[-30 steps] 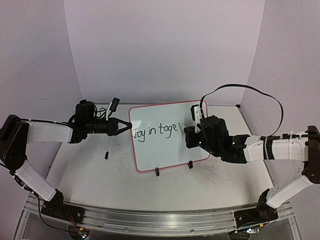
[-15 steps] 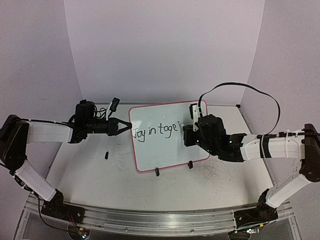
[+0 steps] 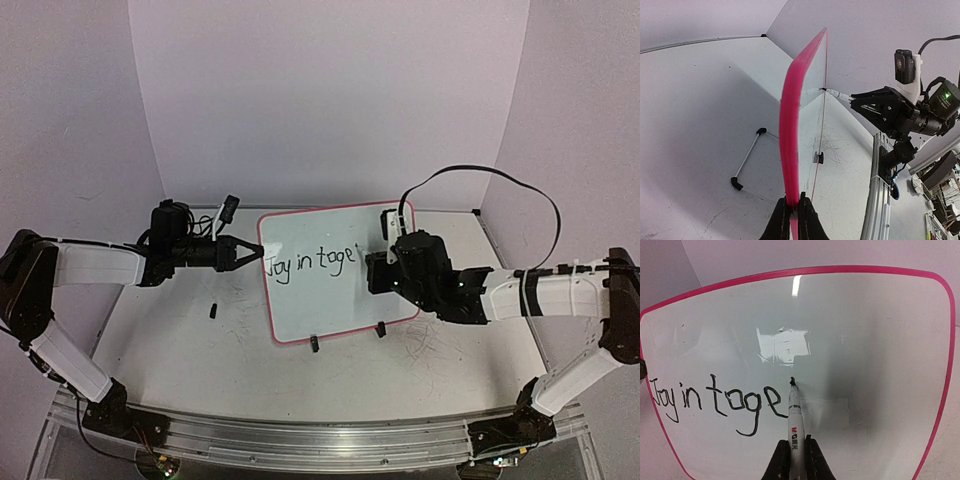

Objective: Write a sentence on the whiteboard

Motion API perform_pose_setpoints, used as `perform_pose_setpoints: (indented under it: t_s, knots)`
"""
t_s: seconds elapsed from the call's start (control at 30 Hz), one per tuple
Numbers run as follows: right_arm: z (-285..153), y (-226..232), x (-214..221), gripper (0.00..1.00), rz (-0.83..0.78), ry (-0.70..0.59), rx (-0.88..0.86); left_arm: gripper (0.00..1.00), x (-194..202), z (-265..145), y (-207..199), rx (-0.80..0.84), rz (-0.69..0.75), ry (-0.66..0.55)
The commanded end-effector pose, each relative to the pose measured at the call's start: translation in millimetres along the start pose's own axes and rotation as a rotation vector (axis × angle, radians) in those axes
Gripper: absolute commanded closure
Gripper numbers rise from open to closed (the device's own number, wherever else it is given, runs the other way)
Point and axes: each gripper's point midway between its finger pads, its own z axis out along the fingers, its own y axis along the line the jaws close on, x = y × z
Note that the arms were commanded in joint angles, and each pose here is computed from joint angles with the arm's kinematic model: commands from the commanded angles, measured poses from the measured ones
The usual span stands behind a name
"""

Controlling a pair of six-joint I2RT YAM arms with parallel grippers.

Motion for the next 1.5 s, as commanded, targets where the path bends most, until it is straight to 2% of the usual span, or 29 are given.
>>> perform_pose_setpoints:
  t_s: [0.0,0.57,0.77,0.93,1.17,1.47]
  knots:
    - [-2.0,-5.4,13.4,1.00,0.020,0.036,0.006,1.00,-23.1,1.9,-22.6,0.045,0.087,-0.029]
    - [-8.5,-11.6,35.3,1.00,0.040,0.086,0.028,1.00,-21.8,3.1,-23.4,0.048,0.086,-0.024]
    - [-18.0,-16.9,19.5,1.00,0.053,0.042,0.047,1.00,-20.6,3.0,-23.4,0.047,0.085,-0.021]
    - [-29.2,1.7,-9.4,1.00,0.035,-0.059,-0.072,1.00,-21.0,3.5,-23.4,0.046,0.086,-0.021]
    - [-9.8,13.0,-16.0,1.00,0.017,-0.060,-0.067,1.00,-22.1,3.4,-24.3,0.047,0.088,-0.022]
    - [-5.6,7.3,-17.7,1.00,0.028,-0.068,-0.026,1.00,-21.8,3.1,-24.0,0.046,0.091,-0.021]
